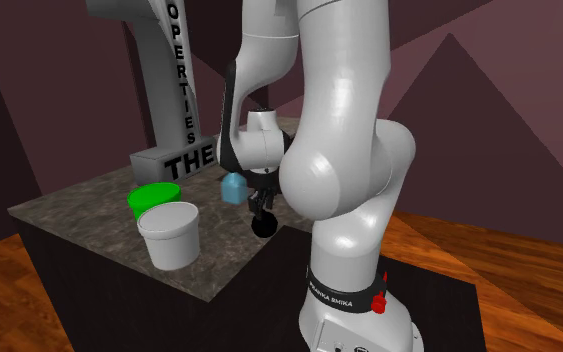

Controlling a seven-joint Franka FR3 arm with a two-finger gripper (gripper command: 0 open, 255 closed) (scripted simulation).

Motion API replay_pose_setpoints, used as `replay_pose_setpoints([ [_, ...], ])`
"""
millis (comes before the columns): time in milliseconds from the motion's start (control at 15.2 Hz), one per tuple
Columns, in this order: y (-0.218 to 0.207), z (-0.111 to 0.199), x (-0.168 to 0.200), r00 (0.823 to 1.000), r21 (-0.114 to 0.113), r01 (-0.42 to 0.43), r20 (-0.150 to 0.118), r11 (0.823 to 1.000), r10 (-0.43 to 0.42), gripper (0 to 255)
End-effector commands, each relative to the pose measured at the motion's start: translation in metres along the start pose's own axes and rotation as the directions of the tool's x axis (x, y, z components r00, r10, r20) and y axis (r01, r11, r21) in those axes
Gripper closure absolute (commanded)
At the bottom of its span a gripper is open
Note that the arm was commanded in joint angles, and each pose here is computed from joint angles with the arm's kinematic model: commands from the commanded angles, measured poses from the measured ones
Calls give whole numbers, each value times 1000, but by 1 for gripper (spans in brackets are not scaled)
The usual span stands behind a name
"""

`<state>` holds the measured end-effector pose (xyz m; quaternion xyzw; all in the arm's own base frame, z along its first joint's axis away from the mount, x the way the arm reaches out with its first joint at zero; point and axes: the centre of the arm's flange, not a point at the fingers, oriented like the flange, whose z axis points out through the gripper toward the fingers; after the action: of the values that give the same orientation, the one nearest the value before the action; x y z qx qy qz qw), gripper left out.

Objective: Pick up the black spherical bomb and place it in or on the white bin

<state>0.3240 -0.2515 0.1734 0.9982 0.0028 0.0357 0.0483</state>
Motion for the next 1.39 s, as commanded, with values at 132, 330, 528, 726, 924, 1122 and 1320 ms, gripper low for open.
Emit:
replay_pose_setpoints([
  [132, 0, 0, 0, 1000, 0, 0, 0, 1000, 0, 255],
  [330, 0, 0, 0, 1000, 0, 0, 0, 1000, 0, 255],
  [528, 0, 0, 0, 1000, 0, 0, 0, 1000, 0, 255],
  [726, 2, -16, 1, 1000, 0, 0, 0, 1000, 0, 255],
  [924, 3, -31, 2, 1000, 0, 0, 0, 1000, 0, 255],
  [1122, 5, -47, 3, 1000, 0, 0, 0, 1000, 0, 255],
  [1320, 6, -63, 5, 1000, 0, 0, 0, 1000, 0, 255],
])
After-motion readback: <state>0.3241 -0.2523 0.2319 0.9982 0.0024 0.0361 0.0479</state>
